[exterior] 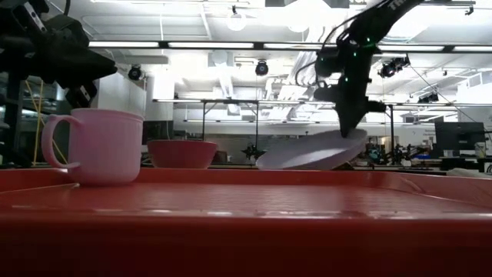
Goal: Set up tray
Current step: Put the white plate on the center of the red tray
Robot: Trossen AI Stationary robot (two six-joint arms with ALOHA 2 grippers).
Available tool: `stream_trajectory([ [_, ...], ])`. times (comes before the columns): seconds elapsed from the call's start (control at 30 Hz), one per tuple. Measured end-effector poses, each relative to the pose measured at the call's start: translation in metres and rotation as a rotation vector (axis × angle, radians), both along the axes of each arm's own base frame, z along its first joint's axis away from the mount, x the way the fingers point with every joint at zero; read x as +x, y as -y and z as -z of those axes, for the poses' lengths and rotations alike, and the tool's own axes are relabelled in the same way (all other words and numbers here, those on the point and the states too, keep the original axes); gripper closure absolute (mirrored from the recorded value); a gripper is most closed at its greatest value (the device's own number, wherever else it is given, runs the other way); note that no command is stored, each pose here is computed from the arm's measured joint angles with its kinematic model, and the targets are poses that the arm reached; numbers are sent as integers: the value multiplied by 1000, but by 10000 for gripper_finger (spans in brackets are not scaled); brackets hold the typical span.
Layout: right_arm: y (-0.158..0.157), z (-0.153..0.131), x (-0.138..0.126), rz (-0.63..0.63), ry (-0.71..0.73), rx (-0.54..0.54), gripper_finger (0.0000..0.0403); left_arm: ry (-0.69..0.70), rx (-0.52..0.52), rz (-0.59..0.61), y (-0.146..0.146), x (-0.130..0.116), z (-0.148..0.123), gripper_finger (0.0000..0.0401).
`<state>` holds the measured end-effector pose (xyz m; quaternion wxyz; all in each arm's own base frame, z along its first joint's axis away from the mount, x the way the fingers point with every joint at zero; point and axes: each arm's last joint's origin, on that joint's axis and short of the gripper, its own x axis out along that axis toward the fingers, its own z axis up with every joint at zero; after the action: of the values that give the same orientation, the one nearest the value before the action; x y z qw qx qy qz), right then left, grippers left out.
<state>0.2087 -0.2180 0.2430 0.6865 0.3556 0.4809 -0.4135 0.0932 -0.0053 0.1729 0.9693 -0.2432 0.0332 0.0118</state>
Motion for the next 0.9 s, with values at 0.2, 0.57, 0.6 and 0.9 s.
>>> stream_trajectory([
  [0.2, 1, -23, 4, -17, 47, 22, 402, 0, -1, 5, 0, 0, 0, 327],
  [0.57, -2, -45, 6, -55, 128, 109, 402, -3, -7, 54, 2, 0, 1, 327],
  [0.6, -4, -45, 6, -62, 132, 128, 402, -5, -7, 58, 2, 0, 1, 327],
  [0.9, -33, -43, 20, -149, 69, 216, 403, -15, -13, 111, 3, 0, 1, 327],
])
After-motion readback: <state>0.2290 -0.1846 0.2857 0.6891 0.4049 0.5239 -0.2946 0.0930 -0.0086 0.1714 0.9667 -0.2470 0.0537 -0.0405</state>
